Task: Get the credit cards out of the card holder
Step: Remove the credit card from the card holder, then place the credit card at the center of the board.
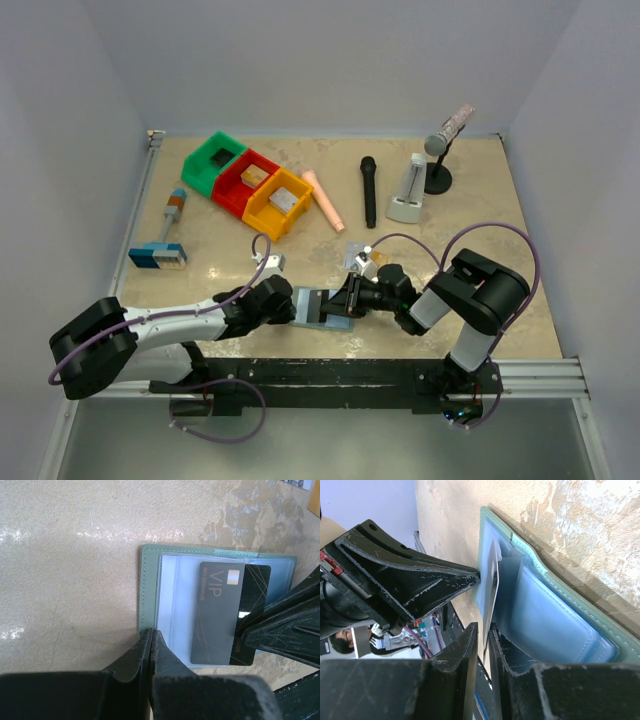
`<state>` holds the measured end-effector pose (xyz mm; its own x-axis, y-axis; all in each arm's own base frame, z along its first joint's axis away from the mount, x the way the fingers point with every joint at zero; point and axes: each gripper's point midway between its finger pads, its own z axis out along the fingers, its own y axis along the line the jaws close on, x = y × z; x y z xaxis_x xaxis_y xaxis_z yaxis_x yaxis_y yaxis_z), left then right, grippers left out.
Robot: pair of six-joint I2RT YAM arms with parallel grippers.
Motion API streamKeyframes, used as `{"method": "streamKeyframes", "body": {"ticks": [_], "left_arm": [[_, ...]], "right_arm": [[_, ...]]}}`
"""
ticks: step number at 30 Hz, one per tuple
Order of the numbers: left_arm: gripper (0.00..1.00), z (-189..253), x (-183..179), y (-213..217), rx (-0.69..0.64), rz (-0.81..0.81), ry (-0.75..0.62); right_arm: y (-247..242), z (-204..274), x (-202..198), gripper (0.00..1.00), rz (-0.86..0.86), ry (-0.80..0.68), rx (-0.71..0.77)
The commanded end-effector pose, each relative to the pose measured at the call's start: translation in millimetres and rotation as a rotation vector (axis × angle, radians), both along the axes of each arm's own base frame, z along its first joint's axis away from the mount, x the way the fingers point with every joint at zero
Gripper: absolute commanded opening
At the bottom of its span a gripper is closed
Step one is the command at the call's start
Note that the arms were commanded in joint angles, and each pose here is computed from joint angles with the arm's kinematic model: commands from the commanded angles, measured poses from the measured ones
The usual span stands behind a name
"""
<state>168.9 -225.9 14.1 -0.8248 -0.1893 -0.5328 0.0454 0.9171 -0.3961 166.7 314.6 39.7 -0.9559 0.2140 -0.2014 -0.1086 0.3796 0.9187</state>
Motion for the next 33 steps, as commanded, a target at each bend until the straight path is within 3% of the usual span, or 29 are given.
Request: {"method": "streamKeyframes", "body": {"ticks": [1,11,21,27,31,33], "left_arm": [[0.00,-33,-21,27,0.129,-0.004,0.098],[0.00,-31,-20,29,0.136,0.004,0.095],[0.00,-29,-20,34,0.142,0.015,0.086],[0.00,-13,-17,29,0.094,0.005,0.051],[0.30,3,-14,19,0.055,-0.022,0.027],[0.40,10,-12,15,0.036,-0.029,0.015]], "right_arm": [[2,16,3,0.19,0.005,-0.048,0.047],[-4,10,3,0.00,-0.006,-0.035,0.009],[-34,-9,1,0.00,-0.052,-0.006,-0.156],[-65,28,8,0.00,-0.098,-0.143,-0.330],[-102,57,18,0.00,-0.155,-0.187,-0.464],[-122,60,24,0.00,-0.195,-0.171,-0.520]]}}
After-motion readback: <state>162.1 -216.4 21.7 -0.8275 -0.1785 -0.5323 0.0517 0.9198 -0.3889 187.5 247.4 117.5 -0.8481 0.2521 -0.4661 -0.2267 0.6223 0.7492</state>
